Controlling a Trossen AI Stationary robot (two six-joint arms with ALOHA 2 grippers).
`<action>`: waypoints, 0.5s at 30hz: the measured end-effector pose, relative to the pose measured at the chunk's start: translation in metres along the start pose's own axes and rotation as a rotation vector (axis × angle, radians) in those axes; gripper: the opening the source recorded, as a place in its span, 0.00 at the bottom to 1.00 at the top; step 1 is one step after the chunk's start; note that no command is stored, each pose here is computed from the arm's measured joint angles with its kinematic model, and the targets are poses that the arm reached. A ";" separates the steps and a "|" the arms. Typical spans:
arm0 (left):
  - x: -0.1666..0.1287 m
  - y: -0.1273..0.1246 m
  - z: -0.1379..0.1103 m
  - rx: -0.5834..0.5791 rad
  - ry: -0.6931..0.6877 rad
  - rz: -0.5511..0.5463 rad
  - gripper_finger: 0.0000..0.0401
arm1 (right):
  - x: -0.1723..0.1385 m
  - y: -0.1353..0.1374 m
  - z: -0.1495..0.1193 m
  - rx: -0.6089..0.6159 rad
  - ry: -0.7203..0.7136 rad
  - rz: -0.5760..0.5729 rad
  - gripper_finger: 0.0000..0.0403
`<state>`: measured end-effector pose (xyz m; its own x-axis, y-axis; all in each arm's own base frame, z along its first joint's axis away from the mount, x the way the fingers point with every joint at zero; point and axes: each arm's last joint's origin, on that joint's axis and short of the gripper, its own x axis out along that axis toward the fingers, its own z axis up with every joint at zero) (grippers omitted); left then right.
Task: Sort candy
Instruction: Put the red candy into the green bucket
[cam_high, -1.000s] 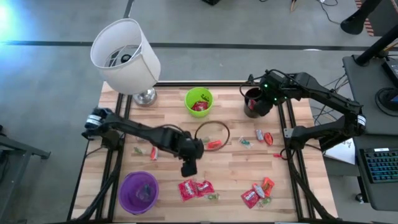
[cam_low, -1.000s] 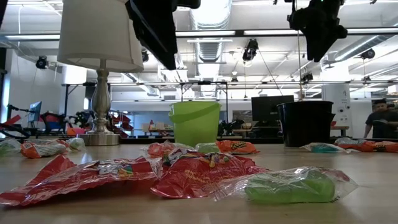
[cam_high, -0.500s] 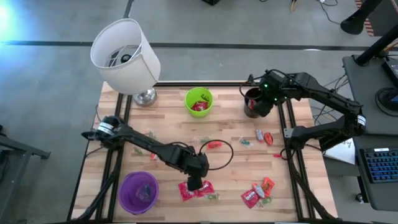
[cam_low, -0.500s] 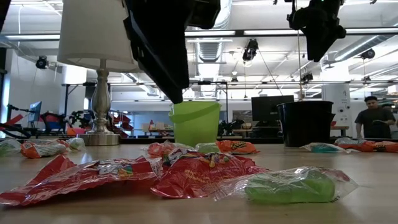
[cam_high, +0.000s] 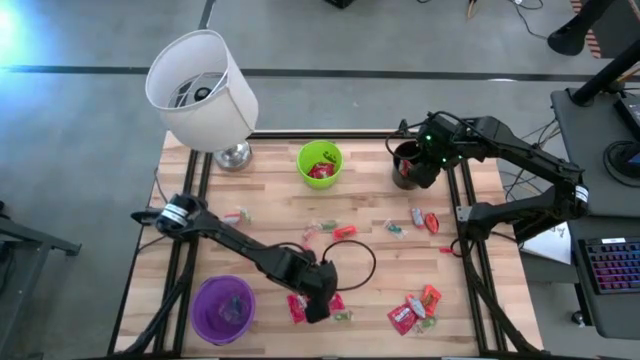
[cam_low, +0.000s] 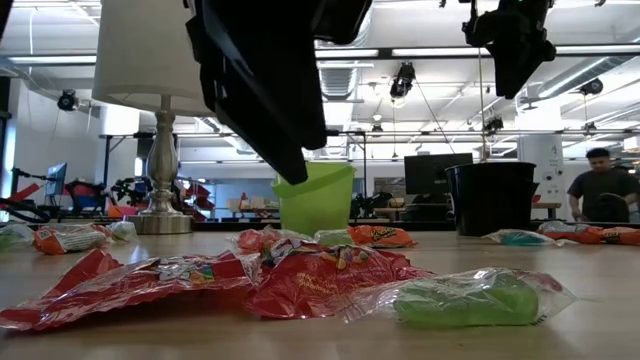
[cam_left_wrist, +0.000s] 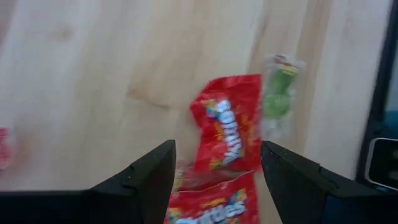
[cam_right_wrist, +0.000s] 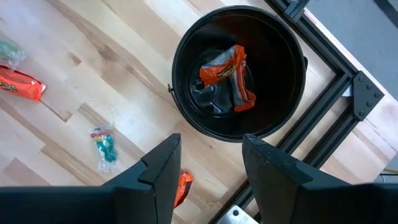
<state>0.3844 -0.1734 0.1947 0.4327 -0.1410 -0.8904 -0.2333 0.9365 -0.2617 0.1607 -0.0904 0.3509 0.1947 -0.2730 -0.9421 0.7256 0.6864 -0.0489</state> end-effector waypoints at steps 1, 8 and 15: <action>0.002 -0.002 0.000 0.003 -0.008 -0.009 0.54 | 0.000 0.000 0.000 -0.001 0.000 0.000 0.41; 0.027 -0.005 -0.004 -0.014 0.009 -0.031 0.54 | 0.000 0.000 0.000 -0.005 0.000 0.000 0.41; 0.043 -0.003 -0.008 -0.024 0.030 -0.024 0.54 | 0.000 0.000 0.000 -0.006 0.000 0.000 0.41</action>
<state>0.3975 -0.1851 0.1541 0.4125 -0.1729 -0.8944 -0.2443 0.9249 -0.2915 0.1606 -0.0903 0.3509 0.1946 -0.2725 -0.9423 0.7219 0.6902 -0.0505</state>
